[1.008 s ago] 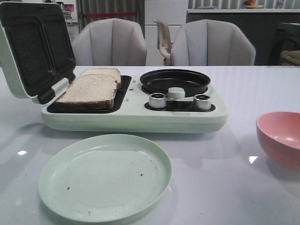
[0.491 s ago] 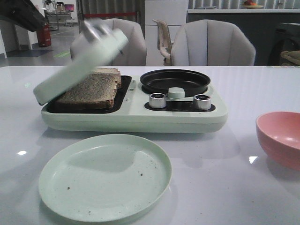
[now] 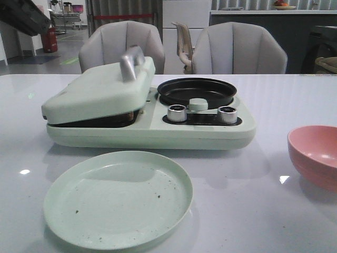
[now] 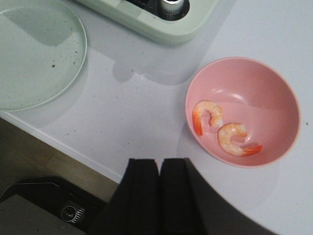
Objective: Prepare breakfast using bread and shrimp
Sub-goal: 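Push the sandwich maker lid down over the bread with the left gripper, then withdraw the left gripper from the closed lid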
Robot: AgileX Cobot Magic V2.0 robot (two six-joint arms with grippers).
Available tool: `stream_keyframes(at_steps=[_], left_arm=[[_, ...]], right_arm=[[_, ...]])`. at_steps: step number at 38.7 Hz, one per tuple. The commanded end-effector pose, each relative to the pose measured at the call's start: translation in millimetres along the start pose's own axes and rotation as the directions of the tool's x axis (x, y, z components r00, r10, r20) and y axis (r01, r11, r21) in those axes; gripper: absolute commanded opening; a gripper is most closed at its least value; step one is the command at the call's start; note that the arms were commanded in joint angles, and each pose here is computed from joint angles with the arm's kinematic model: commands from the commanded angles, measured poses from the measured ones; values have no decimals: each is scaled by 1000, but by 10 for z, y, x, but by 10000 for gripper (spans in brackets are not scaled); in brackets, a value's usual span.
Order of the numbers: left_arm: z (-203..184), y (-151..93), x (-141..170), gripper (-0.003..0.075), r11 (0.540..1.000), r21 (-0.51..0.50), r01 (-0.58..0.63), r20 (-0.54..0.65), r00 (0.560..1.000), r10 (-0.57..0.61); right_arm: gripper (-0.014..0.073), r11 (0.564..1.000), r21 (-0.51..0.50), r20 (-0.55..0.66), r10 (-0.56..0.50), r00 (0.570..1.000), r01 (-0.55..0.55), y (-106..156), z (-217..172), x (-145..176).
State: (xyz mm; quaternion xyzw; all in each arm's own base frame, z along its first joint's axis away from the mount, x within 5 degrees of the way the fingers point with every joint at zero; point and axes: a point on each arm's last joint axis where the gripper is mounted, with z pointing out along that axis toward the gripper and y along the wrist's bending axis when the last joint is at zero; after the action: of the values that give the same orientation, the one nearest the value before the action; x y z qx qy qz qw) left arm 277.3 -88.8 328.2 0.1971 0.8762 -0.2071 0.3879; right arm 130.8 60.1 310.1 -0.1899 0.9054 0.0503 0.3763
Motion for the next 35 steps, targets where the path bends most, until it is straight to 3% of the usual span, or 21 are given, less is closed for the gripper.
stream_keyframes(at_steps=[1, 8, 13, 17, 26, 35], left_arm=[[-292, -281, -10, 99, 998, 2, -69, 126, 990, 68], [-598, -698, 308, 100, 976, 77, -204, 163, 968, 189], [-820, -838, 546, 101, 962, 111, -249, 204, 953, 223], [-936, -809, 711, 103, 974, 84, -208, 203, 961, 188], [-1133, -563, 887, 101, 982, -164, -97, 119, 986, 117], [-1147, -557, 881, 101, 980, -172, -98, 130, 984, 121]], right_arm=[[34, 1000, -3, 92, 1, 996, -1, -7, -64, -112], [34, 1000, -3, 92, 1, 996, -1, -7, -64, -112], [34, 1000, -3, 92, 1, 996, -1, -7, -64, -112], [34, 1000, -3, 92, 1, 996, -1, -7, -64, -112], [34, 1000, -5, 106, 2, 994, -1, -5, -66, -126], [34, 1000, -7, 116, 2, 993, -1, -3, -64, -136]])
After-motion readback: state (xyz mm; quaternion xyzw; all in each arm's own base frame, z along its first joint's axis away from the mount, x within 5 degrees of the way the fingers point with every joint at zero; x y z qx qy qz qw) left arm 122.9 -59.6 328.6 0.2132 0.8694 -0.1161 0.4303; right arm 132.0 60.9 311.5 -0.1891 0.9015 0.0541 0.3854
